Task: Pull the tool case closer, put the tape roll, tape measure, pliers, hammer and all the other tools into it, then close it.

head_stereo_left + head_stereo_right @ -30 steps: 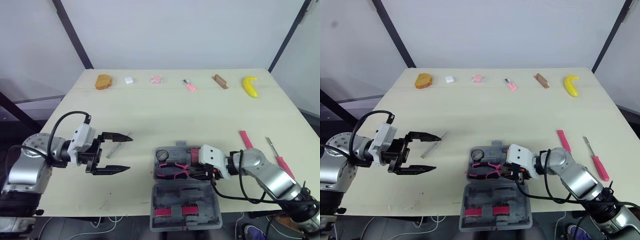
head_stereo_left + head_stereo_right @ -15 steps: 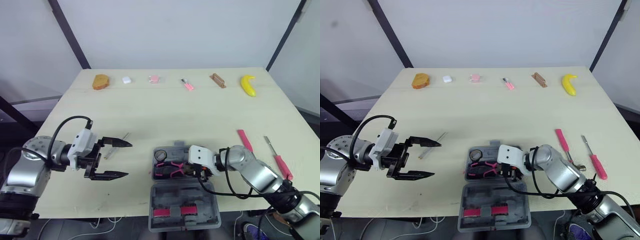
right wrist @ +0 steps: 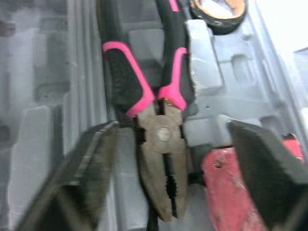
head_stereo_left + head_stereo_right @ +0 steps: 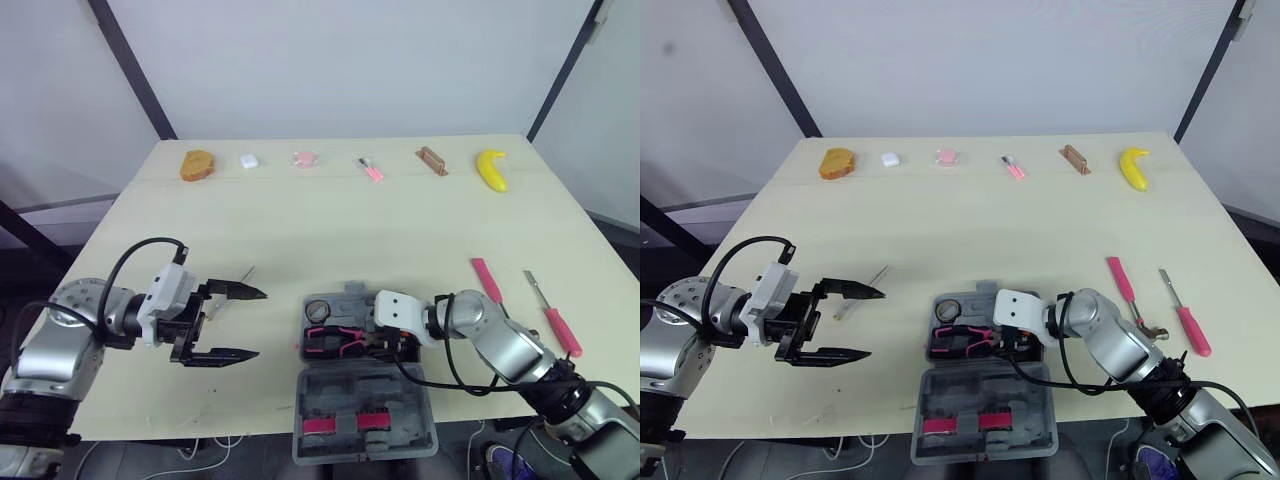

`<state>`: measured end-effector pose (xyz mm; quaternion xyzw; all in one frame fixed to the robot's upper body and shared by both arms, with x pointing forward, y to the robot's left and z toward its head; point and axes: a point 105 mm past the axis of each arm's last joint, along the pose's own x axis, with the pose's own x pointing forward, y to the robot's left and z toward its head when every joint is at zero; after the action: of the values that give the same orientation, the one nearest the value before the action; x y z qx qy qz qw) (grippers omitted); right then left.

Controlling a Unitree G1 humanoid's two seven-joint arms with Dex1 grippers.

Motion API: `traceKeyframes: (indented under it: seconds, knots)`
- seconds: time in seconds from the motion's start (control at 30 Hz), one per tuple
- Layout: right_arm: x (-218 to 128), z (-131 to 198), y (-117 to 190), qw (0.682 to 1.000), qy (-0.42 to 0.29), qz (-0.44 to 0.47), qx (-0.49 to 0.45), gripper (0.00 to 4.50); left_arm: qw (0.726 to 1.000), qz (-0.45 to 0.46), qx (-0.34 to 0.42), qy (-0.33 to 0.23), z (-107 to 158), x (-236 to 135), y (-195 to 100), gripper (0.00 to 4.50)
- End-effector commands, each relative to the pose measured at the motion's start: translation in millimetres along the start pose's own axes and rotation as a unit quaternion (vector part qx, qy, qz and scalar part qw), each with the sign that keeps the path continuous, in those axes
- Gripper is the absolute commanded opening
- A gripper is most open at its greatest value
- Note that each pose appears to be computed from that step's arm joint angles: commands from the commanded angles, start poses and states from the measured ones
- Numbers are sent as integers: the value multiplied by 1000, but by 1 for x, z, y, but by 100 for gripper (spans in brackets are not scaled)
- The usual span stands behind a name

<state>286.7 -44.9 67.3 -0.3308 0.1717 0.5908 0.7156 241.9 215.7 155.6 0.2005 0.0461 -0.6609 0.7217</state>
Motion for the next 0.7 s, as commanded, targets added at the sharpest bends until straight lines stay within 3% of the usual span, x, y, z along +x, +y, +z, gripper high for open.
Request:
traceKeyframes:
  seconds: [0.03,0.17,0.27,0.33,0.4,0.47,0.5,0.7]
  knots:
    - [-9,17,1,998,-65,1,2,412,1000,1,20,-13,11,-5,1,450]
    - [-11,21,0,994,-109,-8,18,412,1000,9,19,-15,11,-5,4,450]
    - [-8,26,1,987,-160,-9,26,339,999,14,14,-26,11,-2,4,450]
    - [-4,26,4,985,-170,-6,28,259,999,13,14,-27,10,0,3,450]
    - [0,24,5,985,-173,-4,31,145,999,12,13,-29,10,0,2,450]
    - [3,22,6,984,-173,0,33,84,999,12,11,-29,10,1,2,450]
    - [5,21,7,984,-173,2,35,25,999,12,10,-29,10,1,1,450]
    - [19,4,16,988,-148,22,43,11,1000,9,5,-22,6,1,-3,450]
